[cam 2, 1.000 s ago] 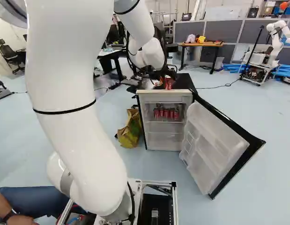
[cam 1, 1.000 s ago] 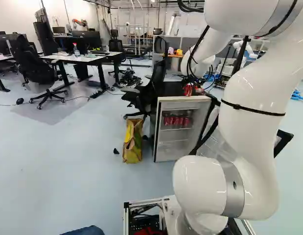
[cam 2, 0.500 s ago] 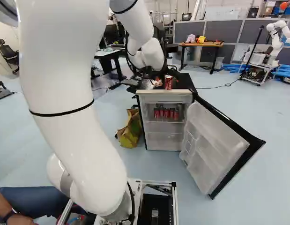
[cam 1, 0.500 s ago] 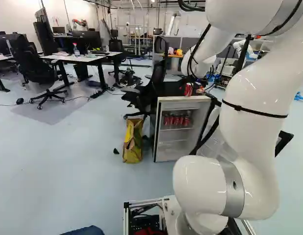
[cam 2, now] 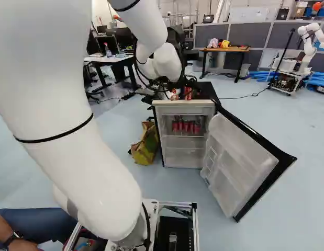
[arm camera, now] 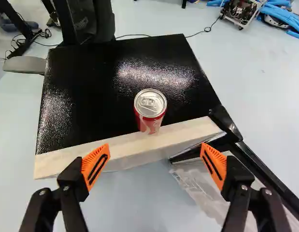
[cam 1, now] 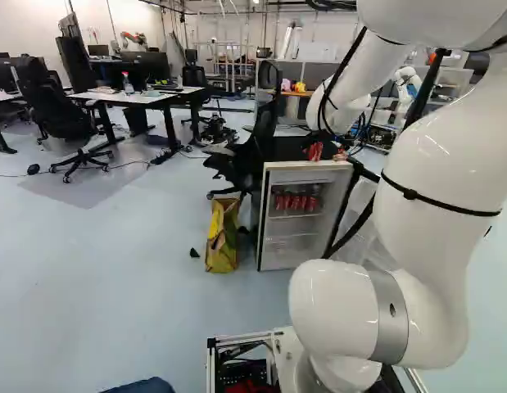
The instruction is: Grab a drink from the fridge
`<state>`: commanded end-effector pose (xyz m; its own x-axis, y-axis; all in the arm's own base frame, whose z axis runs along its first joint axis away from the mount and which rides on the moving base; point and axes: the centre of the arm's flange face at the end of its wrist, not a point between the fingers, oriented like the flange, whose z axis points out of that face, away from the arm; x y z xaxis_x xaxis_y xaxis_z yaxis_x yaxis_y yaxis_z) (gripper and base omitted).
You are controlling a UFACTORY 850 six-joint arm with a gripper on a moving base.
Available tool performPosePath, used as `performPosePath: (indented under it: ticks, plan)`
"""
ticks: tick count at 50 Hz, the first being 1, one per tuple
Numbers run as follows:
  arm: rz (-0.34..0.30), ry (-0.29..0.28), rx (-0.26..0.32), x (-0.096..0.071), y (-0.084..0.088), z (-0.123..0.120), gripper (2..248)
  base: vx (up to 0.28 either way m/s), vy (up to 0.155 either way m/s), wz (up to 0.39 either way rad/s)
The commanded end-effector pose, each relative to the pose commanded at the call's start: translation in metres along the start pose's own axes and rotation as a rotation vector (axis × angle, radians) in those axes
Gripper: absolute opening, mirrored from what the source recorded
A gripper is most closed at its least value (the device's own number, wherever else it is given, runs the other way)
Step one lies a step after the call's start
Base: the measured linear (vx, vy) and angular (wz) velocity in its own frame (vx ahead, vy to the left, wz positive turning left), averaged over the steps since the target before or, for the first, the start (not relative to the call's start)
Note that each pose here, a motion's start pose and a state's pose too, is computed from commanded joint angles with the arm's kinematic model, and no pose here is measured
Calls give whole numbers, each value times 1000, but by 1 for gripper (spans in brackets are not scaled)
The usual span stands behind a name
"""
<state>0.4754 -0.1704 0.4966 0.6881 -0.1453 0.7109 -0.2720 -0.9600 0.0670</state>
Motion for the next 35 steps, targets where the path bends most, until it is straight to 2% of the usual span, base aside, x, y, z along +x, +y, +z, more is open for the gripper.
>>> performPosePath:
  ticks: [15, 35]
  plan:
    - [14, 82, 13, -14, 5, -18, 247, 0, 0, 0]
    - [56, 186, 19, -33, 23, -21, 247, 0, 0, 0]
